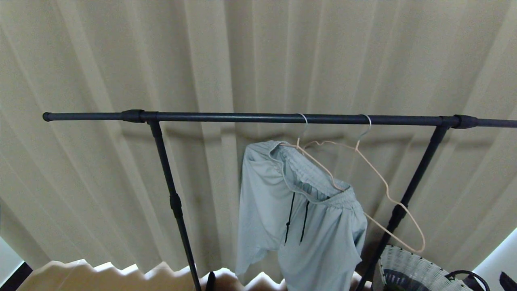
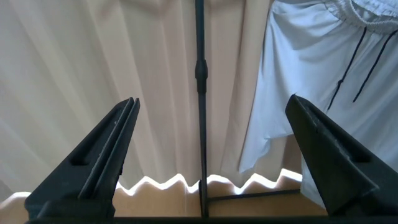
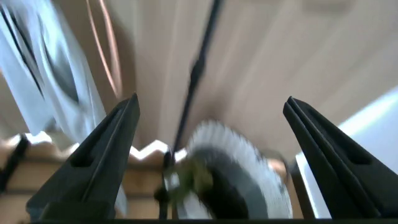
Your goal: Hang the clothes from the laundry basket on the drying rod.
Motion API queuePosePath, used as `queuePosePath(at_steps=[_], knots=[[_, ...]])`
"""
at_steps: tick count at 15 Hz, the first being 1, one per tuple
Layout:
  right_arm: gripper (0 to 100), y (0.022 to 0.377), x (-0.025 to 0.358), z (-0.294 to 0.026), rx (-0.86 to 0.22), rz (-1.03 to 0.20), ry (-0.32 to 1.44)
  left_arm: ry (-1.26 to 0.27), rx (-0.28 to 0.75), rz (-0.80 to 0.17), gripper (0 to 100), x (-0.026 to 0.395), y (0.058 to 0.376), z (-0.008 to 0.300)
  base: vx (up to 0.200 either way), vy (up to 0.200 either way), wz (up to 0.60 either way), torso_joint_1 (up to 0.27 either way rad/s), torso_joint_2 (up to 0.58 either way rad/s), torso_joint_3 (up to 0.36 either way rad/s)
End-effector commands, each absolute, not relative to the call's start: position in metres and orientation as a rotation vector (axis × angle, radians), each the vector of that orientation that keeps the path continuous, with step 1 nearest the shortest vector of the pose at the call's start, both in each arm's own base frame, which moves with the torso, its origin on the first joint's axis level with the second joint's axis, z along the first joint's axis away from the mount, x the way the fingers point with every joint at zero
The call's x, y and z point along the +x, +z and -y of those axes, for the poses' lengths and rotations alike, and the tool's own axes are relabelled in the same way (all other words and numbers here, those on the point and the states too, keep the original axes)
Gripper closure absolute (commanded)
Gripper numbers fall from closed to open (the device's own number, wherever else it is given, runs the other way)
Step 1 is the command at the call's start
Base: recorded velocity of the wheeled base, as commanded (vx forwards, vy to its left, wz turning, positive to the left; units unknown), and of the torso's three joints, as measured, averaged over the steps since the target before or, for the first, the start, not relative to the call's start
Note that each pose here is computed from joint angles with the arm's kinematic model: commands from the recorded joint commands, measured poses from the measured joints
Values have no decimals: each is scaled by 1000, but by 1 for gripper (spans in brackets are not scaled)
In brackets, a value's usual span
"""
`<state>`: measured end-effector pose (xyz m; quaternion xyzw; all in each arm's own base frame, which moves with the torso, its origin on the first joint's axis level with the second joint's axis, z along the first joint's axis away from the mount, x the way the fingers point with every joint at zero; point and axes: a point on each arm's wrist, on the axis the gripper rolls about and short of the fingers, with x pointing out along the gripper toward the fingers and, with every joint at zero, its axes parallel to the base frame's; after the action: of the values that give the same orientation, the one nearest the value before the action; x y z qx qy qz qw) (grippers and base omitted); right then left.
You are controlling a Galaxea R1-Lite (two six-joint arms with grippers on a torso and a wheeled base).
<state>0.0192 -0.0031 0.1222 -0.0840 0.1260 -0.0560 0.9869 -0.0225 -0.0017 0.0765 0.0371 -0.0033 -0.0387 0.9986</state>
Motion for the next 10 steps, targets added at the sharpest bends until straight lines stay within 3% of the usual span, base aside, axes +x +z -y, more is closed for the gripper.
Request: queuePosePath(at_steps=[1, 5, 8, 10], knots=[[0, 92, -33, 4, -146, -138, -201, -78, 74, 12, 0, -23, 77, 2, 0, 0, 0, 0, 0, 0], [0, 83, -29, 4, -41, -43, -171, -75, 68, 12, 0, -23, 77, 2, 0, 0, 0, 0, 0, 0], [0, 83, -23, 2, -10, 77, -102, -78, 63, 10, 0, -23, 76, 2, 0, 0, 0, 0, 0, 0], [0, 83, -23, 2, -6, 78, -98, -78, 62, 10, 0, -23, 76, 2, 0, 0, 0, 0, 0, 0]])
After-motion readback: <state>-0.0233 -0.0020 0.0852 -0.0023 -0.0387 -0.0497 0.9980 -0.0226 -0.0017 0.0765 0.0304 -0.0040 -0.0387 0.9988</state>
